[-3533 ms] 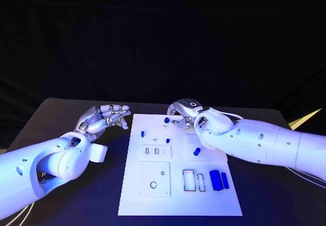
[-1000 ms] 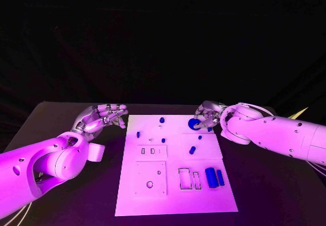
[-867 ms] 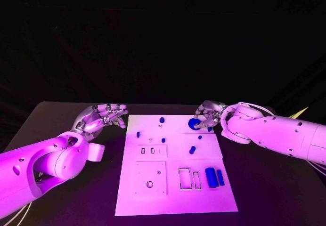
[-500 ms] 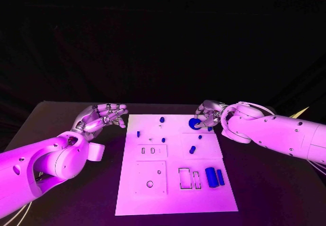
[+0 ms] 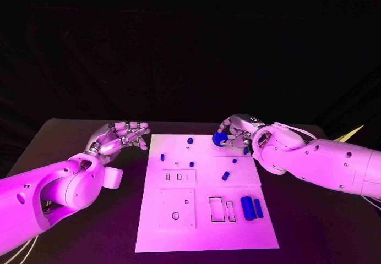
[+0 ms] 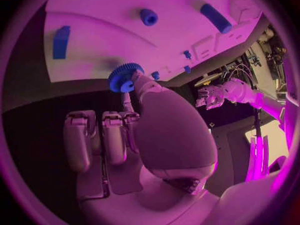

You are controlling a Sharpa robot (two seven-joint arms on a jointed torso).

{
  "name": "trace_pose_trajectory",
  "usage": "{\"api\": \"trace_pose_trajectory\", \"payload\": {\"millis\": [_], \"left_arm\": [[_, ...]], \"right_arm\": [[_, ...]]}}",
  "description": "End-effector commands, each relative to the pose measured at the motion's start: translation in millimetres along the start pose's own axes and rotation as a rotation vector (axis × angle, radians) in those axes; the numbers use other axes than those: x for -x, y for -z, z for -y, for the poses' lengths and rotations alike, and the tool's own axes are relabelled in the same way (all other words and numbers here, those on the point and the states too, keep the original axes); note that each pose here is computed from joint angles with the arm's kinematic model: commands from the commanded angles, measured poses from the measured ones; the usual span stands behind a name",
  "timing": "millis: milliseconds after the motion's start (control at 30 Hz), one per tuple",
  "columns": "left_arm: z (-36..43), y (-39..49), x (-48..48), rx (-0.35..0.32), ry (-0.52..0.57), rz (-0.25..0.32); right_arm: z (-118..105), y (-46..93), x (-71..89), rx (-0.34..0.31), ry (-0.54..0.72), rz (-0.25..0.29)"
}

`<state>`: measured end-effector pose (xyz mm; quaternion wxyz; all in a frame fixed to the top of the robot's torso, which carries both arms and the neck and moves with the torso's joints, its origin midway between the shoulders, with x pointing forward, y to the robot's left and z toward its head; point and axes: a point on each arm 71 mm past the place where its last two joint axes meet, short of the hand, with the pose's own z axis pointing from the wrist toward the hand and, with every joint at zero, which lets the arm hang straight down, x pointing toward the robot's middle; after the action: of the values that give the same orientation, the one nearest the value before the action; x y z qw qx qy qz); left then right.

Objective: Assemble the parts on the task board

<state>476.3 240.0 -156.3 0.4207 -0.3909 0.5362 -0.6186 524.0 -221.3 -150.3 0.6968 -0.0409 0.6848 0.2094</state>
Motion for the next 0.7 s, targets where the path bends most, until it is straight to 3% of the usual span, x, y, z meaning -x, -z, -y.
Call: {"api": "trace_pose_trajectory", "payload": {"millis": [33, 400, 700], "left_arm": [[0.5, -0.8, -1.4, -0.002, 0.003, -0.005], [0.1, -1.6, -3.1, -0.002, 0.006, -0.011], [-0.4, -2.9, -6.3, 0.0, 0.01, -0.018]], "right_arm": [[-16, 1.2, 1.3, 0.049, 0.027, 0.035], [-81, -3.3, -11.4, 0.211, 0.075, 0.038], [-101, -15.6, -29.5, 0.226, 0.106, 0.029]]}}
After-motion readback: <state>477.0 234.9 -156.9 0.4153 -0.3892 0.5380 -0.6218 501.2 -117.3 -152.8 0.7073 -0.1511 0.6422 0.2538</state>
